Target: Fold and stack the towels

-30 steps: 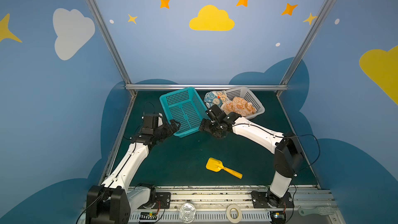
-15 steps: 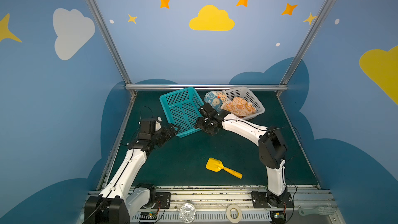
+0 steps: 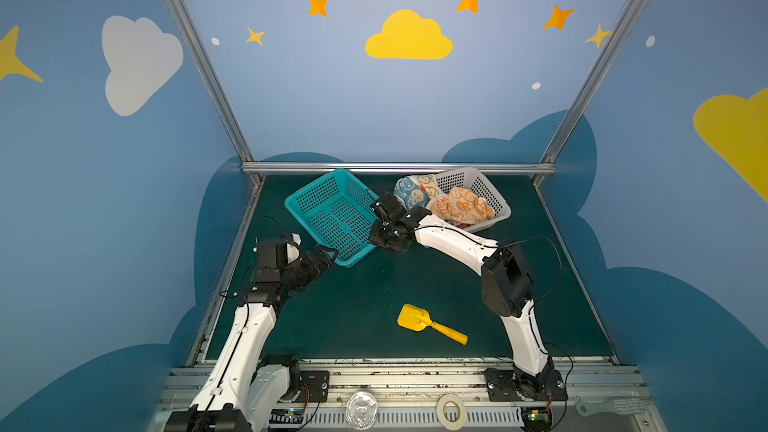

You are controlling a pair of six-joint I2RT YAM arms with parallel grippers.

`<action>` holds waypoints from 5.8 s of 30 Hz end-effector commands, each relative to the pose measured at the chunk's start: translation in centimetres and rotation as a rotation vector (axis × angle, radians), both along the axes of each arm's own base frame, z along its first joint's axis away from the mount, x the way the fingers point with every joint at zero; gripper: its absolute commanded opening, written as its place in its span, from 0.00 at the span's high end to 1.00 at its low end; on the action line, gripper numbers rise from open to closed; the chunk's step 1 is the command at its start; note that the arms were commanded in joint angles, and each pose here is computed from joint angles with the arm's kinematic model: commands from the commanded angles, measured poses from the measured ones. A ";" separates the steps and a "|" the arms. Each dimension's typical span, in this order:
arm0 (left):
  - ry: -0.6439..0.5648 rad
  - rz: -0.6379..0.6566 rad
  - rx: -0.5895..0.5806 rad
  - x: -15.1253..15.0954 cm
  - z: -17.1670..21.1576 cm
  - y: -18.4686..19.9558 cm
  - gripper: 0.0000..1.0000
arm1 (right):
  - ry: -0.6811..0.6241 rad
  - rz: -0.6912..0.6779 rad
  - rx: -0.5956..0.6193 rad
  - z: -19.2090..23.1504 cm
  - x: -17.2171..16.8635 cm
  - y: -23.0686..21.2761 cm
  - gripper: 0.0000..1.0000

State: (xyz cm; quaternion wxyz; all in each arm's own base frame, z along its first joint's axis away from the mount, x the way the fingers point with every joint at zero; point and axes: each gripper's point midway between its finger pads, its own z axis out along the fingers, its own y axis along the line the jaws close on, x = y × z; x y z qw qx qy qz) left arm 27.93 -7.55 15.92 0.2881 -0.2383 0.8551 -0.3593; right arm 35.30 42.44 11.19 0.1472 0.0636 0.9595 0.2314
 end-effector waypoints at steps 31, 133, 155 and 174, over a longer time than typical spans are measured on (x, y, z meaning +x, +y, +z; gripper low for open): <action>0.063 0.088 -0.017 1.7 -2.7 1.6 0.00 | -0.152 0.080 0.051 -0.6 6.7 4.9 0.84; 0.130 0.426 -0.156 7.0 -3.9 10.3 0.00 | -0.224 0.151 0.511 1.2 9.0 16.2 0.01; 0.094 0.276 -0.084 5.3 -1.6 4.7 0.00 | -0.340 0.246 0.220 11.2 6.6 5.6 0.01; -0.042 -0.139 0.114 9.7 2.2 -10.7 0.00 | -0.263 -0.232 -0.127 9.3 1.6 -26.0 0.01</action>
